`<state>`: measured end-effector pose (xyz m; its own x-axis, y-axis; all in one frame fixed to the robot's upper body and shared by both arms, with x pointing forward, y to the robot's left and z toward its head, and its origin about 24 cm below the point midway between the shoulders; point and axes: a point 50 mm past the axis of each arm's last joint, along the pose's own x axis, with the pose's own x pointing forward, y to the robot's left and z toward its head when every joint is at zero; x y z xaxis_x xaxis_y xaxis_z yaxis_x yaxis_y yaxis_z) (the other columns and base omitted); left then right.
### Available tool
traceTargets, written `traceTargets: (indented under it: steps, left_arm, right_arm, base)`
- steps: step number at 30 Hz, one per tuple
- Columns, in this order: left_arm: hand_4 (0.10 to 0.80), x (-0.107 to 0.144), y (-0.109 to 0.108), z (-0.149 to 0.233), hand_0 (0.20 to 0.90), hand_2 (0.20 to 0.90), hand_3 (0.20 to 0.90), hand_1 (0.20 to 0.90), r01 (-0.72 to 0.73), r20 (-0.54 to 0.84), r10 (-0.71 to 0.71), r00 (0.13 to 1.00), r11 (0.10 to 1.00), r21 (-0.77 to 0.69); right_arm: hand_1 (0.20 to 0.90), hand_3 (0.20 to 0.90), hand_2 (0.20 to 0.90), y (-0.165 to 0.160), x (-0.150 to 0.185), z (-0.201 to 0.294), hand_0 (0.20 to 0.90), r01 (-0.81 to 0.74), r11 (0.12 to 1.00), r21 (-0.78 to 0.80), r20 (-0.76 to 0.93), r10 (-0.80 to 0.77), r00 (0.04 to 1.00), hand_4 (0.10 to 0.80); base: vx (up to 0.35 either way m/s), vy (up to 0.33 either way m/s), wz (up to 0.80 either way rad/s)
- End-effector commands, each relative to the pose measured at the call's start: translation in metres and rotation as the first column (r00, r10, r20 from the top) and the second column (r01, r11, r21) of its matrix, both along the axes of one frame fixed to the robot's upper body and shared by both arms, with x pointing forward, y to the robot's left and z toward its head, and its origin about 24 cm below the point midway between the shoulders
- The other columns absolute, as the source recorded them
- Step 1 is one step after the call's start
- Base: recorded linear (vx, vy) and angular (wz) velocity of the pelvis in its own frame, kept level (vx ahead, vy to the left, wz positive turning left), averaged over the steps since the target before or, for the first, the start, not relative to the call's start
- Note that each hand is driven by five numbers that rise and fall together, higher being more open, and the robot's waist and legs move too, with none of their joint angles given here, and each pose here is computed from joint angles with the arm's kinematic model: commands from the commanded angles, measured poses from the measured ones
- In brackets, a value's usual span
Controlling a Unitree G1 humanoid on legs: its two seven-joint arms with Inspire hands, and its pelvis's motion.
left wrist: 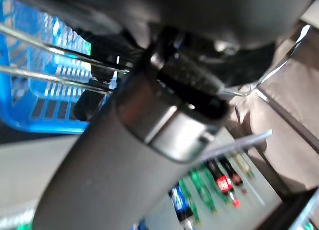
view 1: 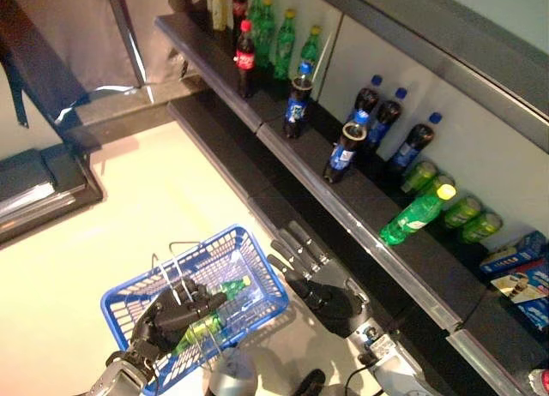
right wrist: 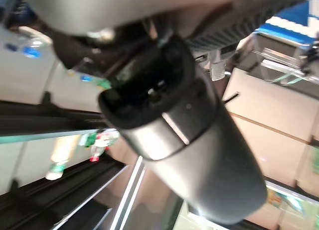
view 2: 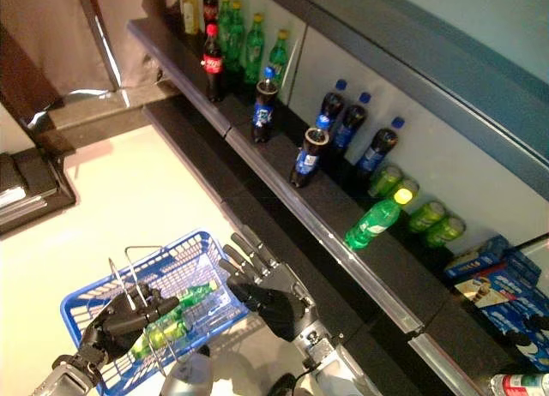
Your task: Pick up the drink and place into the basket.
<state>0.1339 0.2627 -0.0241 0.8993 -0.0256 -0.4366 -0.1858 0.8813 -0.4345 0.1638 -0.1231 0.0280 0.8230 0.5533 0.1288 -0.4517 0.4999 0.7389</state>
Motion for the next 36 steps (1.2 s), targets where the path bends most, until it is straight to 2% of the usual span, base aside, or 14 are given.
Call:
traceTargets:
  steps: [1, 3, 6, 9, 14, 16, 19, 21, 24, 26, 29, 32, 36]
  left_arm:
    - [0.100, 0.027, -0.015, 0.050, 0.300, 0.300, 0.200, 0.300, 0.014, 0.365, -0.012, 0.931, 1.000, -0.003]
    - [0.100, 0.017, -0.005, 0.027, 0.300, 0.300, 0.200, 0.300, -0.142, 0.278, 0.143, 0.950, 0.990, -0.025]
    - [0.100, 0.008, 0.002, 0.011, 0.300, 0.300, 0.200, 0.300, -0.246, 0.209, 0.238, 0.949, 0.969, 0.014]
    - [0.100, -0.010, 0.016, -0.018, 0.300, 0.300, 0.200, 0.300, -0.382, 0.086, 0.376, 0.923, 0.922, 0.067]
    - [0.100, -0.032, 0.016, -0.052, 0.300, 0.300, 0.200, 0.300, -0.544, -0.031, 0.544, 0.838, 0.839, 0.012]
    - [0.100, -0.031, 0.012, -0.060, 0.300, 0.300, 0.200, 0.300, -0.575, -0.069, 0.573, 0.817, 0.818, -0.014]
    - [0.100, -0.017, 0.003, -0.068, 0.300, 0.300, 0.200, 0.300, -0.602, -0.117, 0.594, 0.796, 0.797, -0.049]
    - [0.100, 0.007, -0.006, -0.067, 0.300, 0.300, 0.200, 0.300, -0.594, -0.122, 0.585, 0.802, 0.803, -0.052]
    - [0.100, 0.013, -0.009, -0.067, 0.300, 0.300, 0.200, 0.300, -0.602, -0.126, 0.593, 0.795, 0.797, -0.045]
    - [0.100, 0.014, -0.007, -0.068, 0.300, 0.300, 0.200, 0.300, -0.604, -0.121, 0.596, 0.793, 0.796, -0.039]
    - [0.100, 0.020, -0.004, -0.065, 0.300, 0.300, 0.200, 0.300, -0.581, -0.102, 0.576, 0.811, 0.814, -0.022]
    - [0.100, 0.026, 0.002, -0.060, 0.300, 0.300, 0.200, 0.300, -0.566, -0.082, 0.562, 0.823, 0.824, -0.024]
    - [0.100, 0.033, 0.000, -0.058, 0.300, 0.300, 0.200, 0.300, -0.537, -0.034, 0.536, 0.844, 0.843, -0.042]
  right_arm:
    - [0.900, 0.900, 0.900, -0.017, 0.003, 0.028, 0.900, 0.019, 0.999, 0.030, 0.162, -0.024, 0.986, 0.800]
    - [0.900, 0.900, 0.900, -0.035, 0.002, 0.011, 0.900, 0.095, 0.995, -0.038, 0.072, -0.092, 0.993, 0.800]
    - [0.900, 0.900, 0.900, -0.054, -0.001, -0.008, 0.900, 0.190, 0.969, -0.156, -0.026, -0.197, 0.980, 0.800]
    - [0.900, 0.900, 0.900, -0.081, -0.011, -0.036, 0.900, 0.274, 0.880, -0.389, -0.122, -0.344, 0.931, 0.800]
    - [0.900, 0.900, 0.900, -0.105, -0.024, -0.077, 0.900, 0.221, 0.669, -0.710, -0.175, -0.471, 0.864, 0.800]
    - [0.900, 0.900, 0.900, -0.107, -0.023, -0.086, 0.900, 0.204, 0.627, -0.752, -0.198, -0.510, 0.837, 0.800]
    - [0.900, 0.900, 0.900, -0.110, -0.024, -0.101, 0.900, 0.193, 0.557, -0.808, -0.225, -0.594, 0.772, 0.800]
    - [0.900, 0.900, 0.900, -0.112, -0.026, -0.115, 0.900, 0.182, 0.522, -0.833, -0.273, -0.675, 0.685, 0.800]
    - [0.900, 0.900, 0.900, -0.111, -0.031, -0.128, 0.900, 0.166, 0.511, -0.844, -0.317, -0.723, 0.614, 0.800]
    - [0.900, 0.900, 0.900, -0.111, -0.044, -0.142, 0.900, 0.153, 0.518, -0.841, -0.378, -0.766, 0.520, 0.800]
    - [0.900, 0.900, 0.900, -0.115, -0.059, -0.155, 0.900, 0.117, 0.497, -0.860, -0.404, -0.803, 0.439, 0.800]
    - [0.900, 0.900, 0.900, -0.118, -0.061, -0.160, 0.900, 0.142, 0.510, -0.848, -0.433, -0.822, 0.369, 0.800]
    - [0.900, 0.900, 0.900, -0.122, -0.065, -0.165, 0.900, 0.163, 0.509, -0.845, -0.438, -0.835, 0.334, 0.800]
  base:
    - [-0.072, -0.002, -0.21]
    - [-0.084, -0.007, -0.24]
    - [-0.082, -0.019, -0.23]
    - [-0.093, -0.004, -0.14]
    - [-0.078, 0.084, -0.03]
    - [-0.117, 0.155, 0.06]
    - [-0.093, 0.218, 0.73]
    - [-0.093, 0.332, 0.85]
    - [0.083, 0.315, 0.67]
    - [0.176, 0.426, 0.15]
    - [0.173, 0.436, 0.21]
    - [0.122, 0.405, 0.41]
    - [0.102, 0.182, 0.67]
